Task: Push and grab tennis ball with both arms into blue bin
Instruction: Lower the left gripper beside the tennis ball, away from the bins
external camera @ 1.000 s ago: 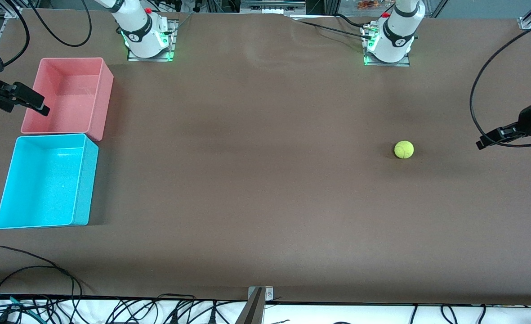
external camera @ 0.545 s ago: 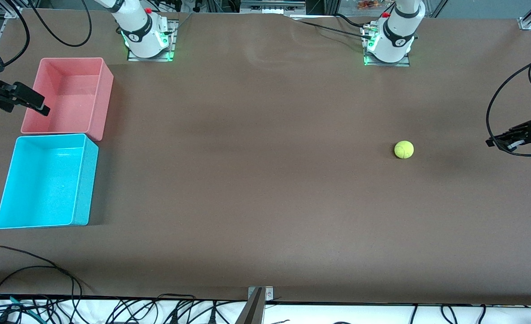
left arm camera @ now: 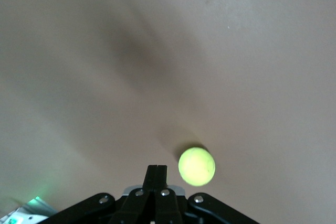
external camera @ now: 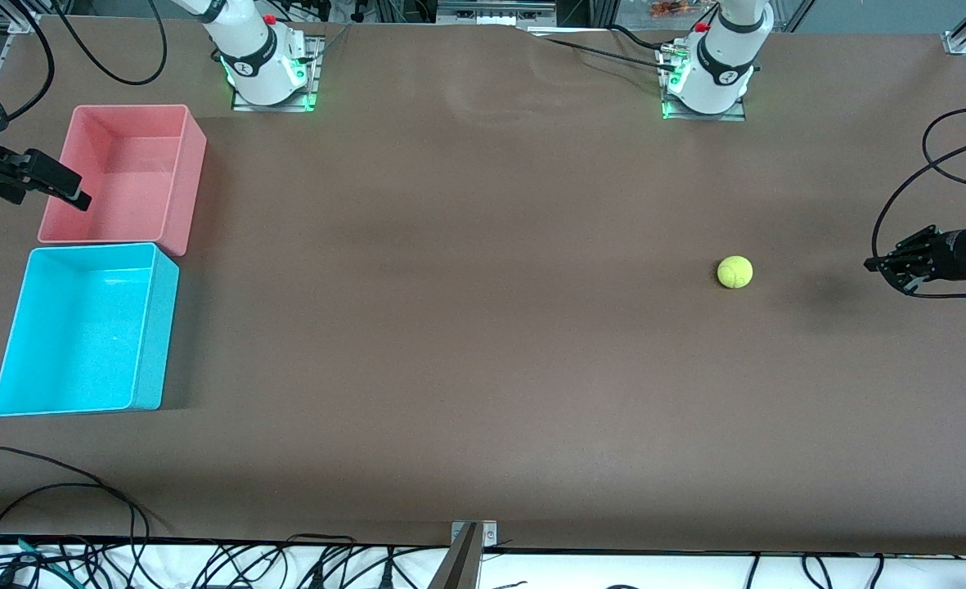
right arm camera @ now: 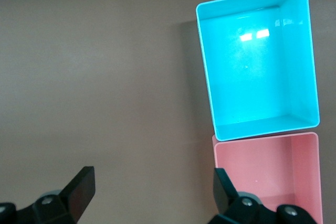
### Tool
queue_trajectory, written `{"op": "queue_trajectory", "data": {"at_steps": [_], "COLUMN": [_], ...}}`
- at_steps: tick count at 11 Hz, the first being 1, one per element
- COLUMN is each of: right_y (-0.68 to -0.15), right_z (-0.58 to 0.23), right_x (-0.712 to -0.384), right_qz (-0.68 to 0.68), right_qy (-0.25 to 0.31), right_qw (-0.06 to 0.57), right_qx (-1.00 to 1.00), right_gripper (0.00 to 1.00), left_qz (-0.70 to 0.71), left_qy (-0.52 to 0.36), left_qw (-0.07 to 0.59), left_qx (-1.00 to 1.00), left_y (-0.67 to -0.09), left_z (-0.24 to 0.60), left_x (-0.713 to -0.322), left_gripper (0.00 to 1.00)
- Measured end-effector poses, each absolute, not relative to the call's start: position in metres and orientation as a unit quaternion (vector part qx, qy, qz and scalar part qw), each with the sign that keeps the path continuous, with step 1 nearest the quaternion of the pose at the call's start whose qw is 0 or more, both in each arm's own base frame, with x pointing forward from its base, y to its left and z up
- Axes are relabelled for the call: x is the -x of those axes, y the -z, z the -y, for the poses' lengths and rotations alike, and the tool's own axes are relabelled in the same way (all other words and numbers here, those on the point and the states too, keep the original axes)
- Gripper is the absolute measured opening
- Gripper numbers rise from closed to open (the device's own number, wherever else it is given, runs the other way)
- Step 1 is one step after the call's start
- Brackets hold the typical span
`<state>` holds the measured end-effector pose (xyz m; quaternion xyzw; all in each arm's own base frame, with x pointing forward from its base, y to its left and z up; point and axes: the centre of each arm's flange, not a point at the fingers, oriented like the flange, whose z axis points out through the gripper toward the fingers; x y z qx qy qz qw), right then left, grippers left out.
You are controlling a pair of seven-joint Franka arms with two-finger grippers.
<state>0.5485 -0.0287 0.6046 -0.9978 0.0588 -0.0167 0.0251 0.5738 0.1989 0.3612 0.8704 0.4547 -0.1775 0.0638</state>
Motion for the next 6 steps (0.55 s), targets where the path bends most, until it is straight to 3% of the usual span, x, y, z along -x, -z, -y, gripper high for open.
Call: {"op": "queue_trajectory", "data": {"at_steps": [6], "right_y": [-0.605], "right_z": [0.029], "right_x": [-0.548], "right_qz": [-0.059], "right_qy": [0.017], "right_qw": [0.025], "right_qx": [0.998], "right_gripper": [1.00], "left_qz": [-0.502], "left_qy": [0.136], "left_qw": [0.027], "left_qx": [-0.853], "left_y": [-0.284], "left_z": [-0.141], "left_x": [-0.551], "left_gripper": [0.01]}}
